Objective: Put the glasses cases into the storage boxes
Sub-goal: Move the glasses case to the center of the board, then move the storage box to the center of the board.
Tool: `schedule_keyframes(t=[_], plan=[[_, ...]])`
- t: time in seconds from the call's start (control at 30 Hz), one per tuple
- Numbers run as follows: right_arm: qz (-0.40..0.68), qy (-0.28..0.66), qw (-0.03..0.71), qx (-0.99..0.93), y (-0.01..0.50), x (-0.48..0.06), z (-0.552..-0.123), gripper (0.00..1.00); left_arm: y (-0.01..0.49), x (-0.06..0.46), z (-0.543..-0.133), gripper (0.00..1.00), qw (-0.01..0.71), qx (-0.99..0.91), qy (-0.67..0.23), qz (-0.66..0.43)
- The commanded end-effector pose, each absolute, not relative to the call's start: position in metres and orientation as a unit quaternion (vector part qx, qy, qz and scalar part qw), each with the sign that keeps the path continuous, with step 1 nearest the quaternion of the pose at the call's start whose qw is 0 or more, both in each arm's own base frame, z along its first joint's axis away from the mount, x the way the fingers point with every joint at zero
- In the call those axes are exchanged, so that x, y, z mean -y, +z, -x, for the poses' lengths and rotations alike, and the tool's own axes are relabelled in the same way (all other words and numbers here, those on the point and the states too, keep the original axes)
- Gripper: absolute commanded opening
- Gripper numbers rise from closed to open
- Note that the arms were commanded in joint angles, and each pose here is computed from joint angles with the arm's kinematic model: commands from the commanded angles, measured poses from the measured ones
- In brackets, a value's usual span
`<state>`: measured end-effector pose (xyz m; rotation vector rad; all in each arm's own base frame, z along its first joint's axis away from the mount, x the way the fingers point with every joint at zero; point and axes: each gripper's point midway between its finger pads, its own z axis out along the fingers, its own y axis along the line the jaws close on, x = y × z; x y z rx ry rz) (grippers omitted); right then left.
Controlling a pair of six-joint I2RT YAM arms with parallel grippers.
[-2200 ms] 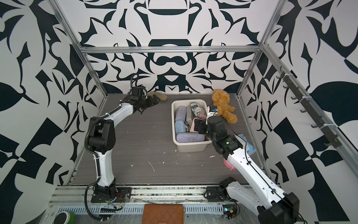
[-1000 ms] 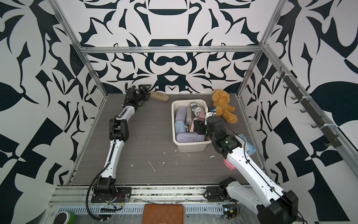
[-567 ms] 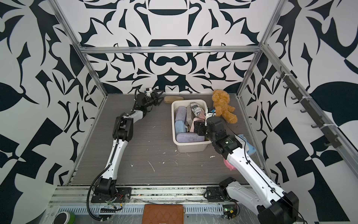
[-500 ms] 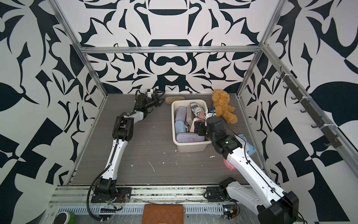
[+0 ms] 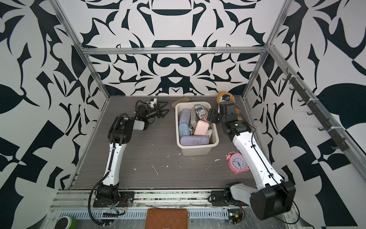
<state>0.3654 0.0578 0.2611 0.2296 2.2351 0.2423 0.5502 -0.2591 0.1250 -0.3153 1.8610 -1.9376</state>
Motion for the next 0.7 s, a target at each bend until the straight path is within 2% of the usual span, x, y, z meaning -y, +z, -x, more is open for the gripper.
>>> schedule_keyframes(t=[0.0, 0.07, 0.1, 0.13, 0.2, 0.23, 0.3, 0.4, 0.57, 0.67], plan=[[-0.082, 0.125, 0.357, -0.922, 0.239, -0.062, -0.344, 0.60, 0.192, 0.250, -0.527, 0.99, 0.265, -0.661, -0.699, 0.062], [-0.088, 0.121, 0.349, -0.925, 0.232, -0.059, -0.335, 0.47, 0.200, 0.249, -0.514, 0.99, 0.257, -0.681, -0.683, 0.068], [-0.089, 0.118, 0.347, -0.926, 0.230, -0.057, -0.331, 0.45, 0.204, 0.252, -0.504, 0.99, 0.253, -0.689, -0.676, 0.064], [-0.093, 0.117, 0.340, -0.928, 0.226, -0.055, -0.329, 0.46, 0.206, 0.256, -0.497, 0.99, 0.245, -0.701, -0.667, 0.061], [-0.069, 0.140, 0.312, -0.937, 0.214, -0.066, -0.324, 0.58, 0.204, 0.273, -0.479, 0.99, 0.216, -0.743, -0.631, 0.056], [-0.067, 0.141, 0.301, -0.941, 0.209, -0.067, -0.322, 0.58, 0.197, 0.281, -0.471, 0.99, 0.199, -0.774, -0.599, 0.058], [-0.069, 0.141, 0.293, -0.943, 0.199, -0.067, -0.320, 0.58, 0.184, 0.297, -0.447, 0.99, 0.180, -0.847, -0.499, 0.040], [-0.077, 0.120, 0.294, -0.945, 0.193, -0.059, -0.316, 0.58, 0.179, 0.307, -0.419, 0.99, 0.173, -0.893, -0.414, 0.024], [-0.079, 0.122, 0.274, -0.951, 0.178, -0.060, -0.311, 0.55, 0.172, 0.316, -0.395, 0.99, 0.180, -0.913, -0.365, 0.013], [-0.090, 0.129, 0.263, -0.952, 0.166, -0.062, -0.308, 0.48, 0.163, 0.329, -0.387, 0.99, 0.165, -0.922, -0.349, -0.010]])
